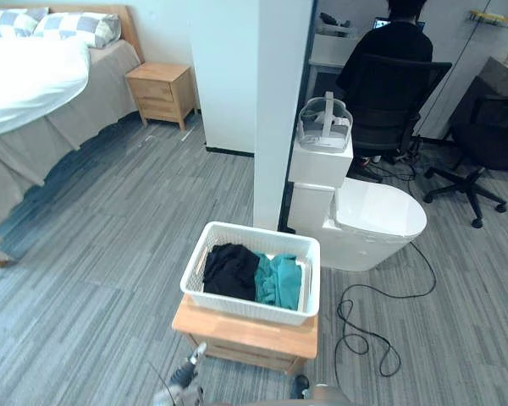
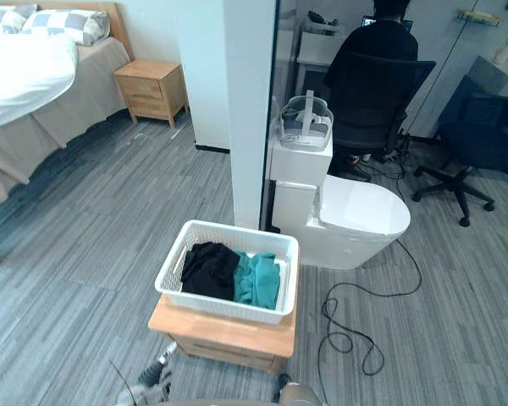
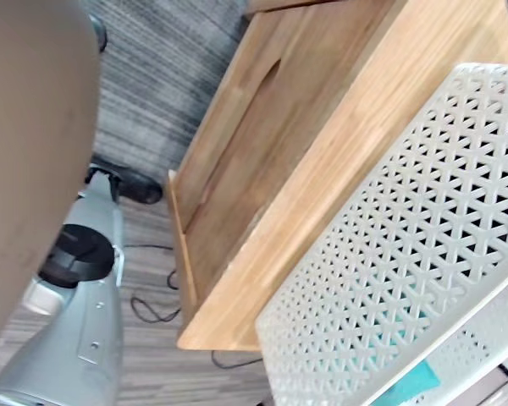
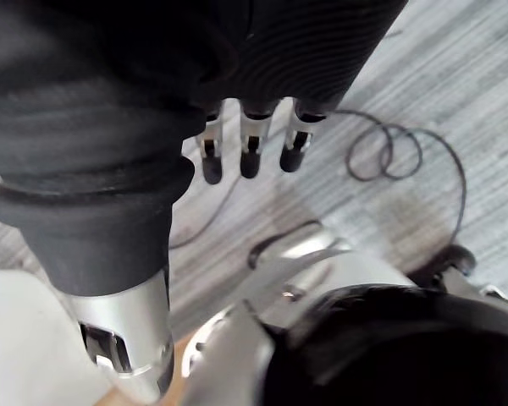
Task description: Pick up the laundry basket with both hands and put the clothes into the washing machine.
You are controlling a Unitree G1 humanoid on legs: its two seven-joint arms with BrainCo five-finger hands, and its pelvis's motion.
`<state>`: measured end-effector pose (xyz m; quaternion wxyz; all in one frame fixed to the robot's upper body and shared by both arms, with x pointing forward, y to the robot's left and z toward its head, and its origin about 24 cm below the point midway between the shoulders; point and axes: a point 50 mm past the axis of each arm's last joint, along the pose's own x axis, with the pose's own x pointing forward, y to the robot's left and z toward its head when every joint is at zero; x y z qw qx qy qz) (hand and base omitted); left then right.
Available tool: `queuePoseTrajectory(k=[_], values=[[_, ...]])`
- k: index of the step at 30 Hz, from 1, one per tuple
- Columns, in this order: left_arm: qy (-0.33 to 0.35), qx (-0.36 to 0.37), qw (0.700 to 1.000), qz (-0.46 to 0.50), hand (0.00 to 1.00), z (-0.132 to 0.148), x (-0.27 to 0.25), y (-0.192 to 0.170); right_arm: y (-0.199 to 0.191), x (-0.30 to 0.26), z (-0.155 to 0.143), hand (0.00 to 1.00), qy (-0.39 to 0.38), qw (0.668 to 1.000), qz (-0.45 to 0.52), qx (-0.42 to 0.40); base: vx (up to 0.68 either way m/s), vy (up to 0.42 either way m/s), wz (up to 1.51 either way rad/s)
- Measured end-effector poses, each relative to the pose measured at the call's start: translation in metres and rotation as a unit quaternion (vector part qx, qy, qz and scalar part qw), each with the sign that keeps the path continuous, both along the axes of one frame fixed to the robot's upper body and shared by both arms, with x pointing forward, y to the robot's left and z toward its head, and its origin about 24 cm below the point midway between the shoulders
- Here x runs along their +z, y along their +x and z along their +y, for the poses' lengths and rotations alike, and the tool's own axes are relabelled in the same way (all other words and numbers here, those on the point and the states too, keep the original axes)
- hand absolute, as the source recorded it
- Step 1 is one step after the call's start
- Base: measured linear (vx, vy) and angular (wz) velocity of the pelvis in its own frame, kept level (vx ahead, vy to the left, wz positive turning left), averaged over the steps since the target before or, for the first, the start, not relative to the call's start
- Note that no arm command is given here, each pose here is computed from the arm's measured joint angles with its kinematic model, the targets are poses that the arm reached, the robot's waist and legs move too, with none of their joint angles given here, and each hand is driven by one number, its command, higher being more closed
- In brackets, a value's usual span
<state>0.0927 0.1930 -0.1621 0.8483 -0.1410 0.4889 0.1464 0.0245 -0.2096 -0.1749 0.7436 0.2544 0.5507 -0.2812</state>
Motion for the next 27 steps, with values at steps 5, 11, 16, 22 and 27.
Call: queuePoseTrajectory(k=[5,11,16,22,27], values=[[-0.009,0.003,1.0,-0.019,0.0,-0.007,0.002,0.01,0.024,0.005,-0.015,0.0,-0.03,0.999,-0.025,0.032,0.24,-0.087,0.27],[0.016,-0.014,1.0,-0.01,0.0,0.001,0.002,0.007,0.062,0.017,-0.032,0.0,-0.061,0.993,-0.087,0.041,0.14,0.145,-0.03],[0.042,-0.067,0.997,0.0,0.0,0.011,0.004,0.001,0.062,0.017,-0.016,0.0,-0.058,0.991,-0.097,0.07,0.2,0.427,-0.02],[0.111,-0.071,0.975,-0.179,0.0,0.039,0.06,0.045,0.135,0.085,-0.038,0.0,-0.162,0.937,-0.299,0.077,0.03,0.06,-0.31],[0.1,-0.061,0.948,-0.295,0.0,0.02,0.098,0.081,0.15,0.127,-0.072,0.0,-0.267,0.896,-0.343,0.085,-0.09,-0.05,-0.16]])
